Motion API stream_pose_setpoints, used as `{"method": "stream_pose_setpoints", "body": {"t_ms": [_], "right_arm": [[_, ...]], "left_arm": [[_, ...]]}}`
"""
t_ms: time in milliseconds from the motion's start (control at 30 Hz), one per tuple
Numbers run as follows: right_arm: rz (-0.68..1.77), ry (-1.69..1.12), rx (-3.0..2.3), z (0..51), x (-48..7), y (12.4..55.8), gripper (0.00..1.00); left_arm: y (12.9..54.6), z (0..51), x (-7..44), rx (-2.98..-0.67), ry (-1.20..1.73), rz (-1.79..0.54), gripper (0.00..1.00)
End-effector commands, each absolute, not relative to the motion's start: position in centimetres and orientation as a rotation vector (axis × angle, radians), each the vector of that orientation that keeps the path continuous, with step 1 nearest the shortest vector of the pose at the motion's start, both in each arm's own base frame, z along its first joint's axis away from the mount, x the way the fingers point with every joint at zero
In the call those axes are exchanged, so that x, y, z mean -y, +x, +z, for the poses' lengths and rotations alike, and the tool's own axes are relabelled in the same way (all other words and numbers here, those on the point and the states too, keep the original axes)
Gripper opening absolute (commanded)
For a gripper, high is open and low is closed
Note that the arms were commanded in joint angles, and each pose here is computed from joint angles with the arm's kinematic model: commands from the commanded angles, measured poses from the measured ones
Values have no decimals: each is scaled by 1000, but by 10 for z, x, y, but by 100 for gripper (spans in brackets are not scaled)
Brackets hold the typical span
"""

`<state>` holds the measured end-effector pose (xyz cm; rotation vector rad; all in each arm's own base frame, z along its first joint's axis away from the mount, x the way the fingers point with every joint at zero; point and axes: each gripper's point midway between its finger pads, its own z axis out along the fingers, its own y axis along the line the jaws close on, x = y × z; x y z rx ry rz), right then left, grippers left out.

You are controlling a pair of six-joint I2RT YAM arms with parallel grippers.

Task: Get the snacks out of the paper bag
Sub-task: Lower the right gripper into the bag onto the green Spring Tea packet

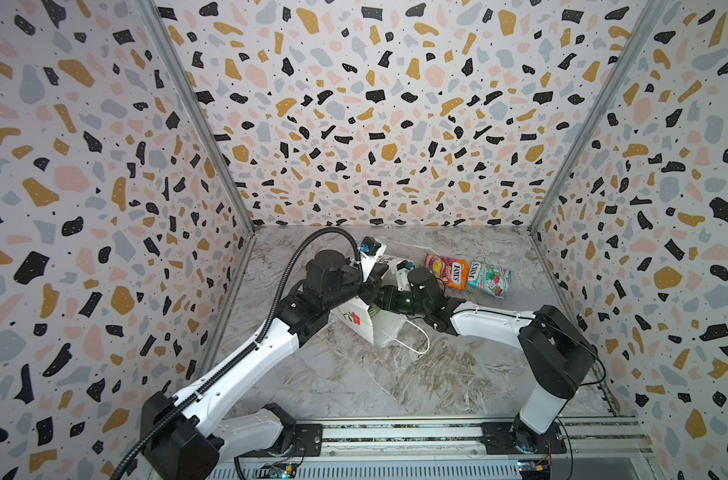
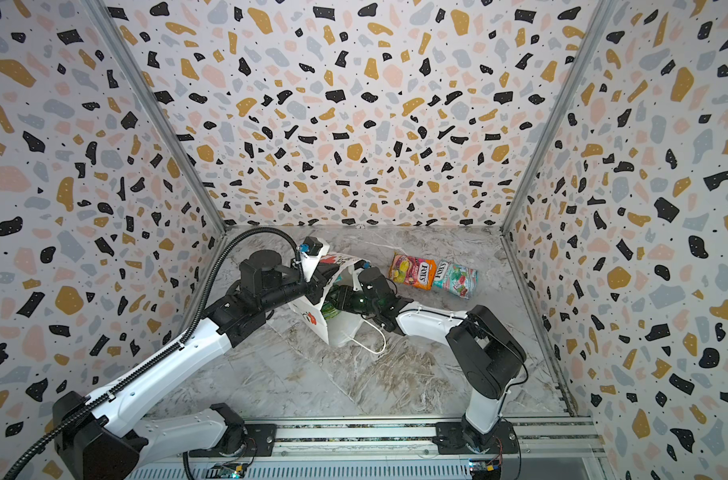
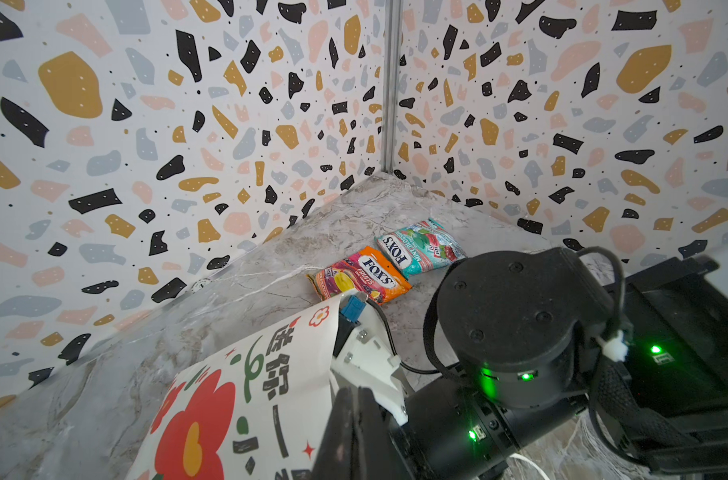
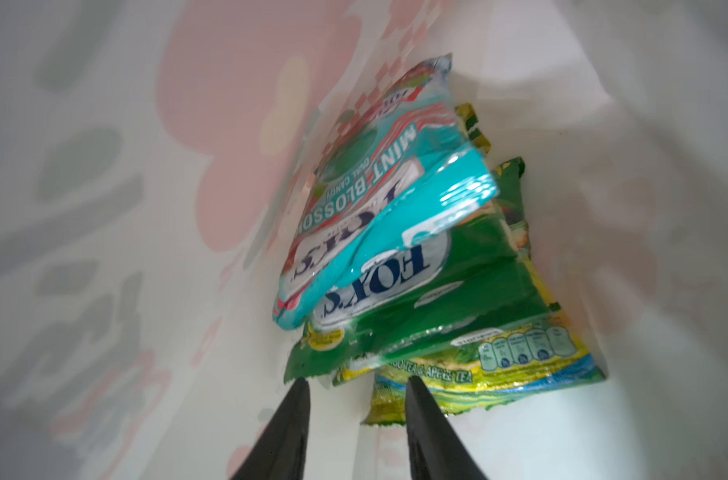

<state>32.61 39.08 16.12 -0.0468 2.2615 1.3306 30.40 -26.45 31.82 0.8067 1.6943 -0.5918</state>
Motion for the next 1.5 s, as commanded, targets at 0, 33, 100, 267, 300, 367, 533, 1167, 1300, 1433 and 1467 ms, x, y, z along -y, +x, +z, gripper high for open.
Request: {"method": "stream_pose_setpoints", "body": {"t_ms": [0, 33, 100, 267, 300, 367, 533, 1167, 1300, 1433, 1467], "right_arm": [[1346, 129, -2194, 175, -388, 350, 38], [1344, 139, -2194, 174, -388, 351, 37], [1329, 172, -2206, 170, -387, 355, 36], [1315, 192, -2214, 168, -392, 362, 34], [1312, 195, -2218, 166, -393, 363, 34], [1315, 194, -2218, 166, -395, 366, 34], [1310, 197, -2231, 163, -401, 371, 34], [1253, 169, -2308, 139, -422, 389, 35], [1255, 135, -2316, 137, -427, 388, 22], [1239, 105, -2277, 149, -421, 385, 4], [1250, 90, -2255, 154, -420, 383, 0]], "left_arm": [[298, 340, 267, -1597, 822, -615, 0], [297, 340, 268, -1595, 824, -622, 0], [297, 340, 269, -1593, 824, -632, 0], [296, 341, 271, -1587, 827, -644, 0], [295, 341, 271, -1587, 827, -647, 0], [295, 341, 271, -1585, 830, -653, 0], [294, 341, 272, -1585, 831, -659, 0], [291, 344, 272, -1575, 826, -674, 0], [295, 343, 269, -1587, 804, -652, 0], [305, 341, 259, -1617, 741, -584, 0], [309, 340, 256, -1628, 723, -563, 0]]}}
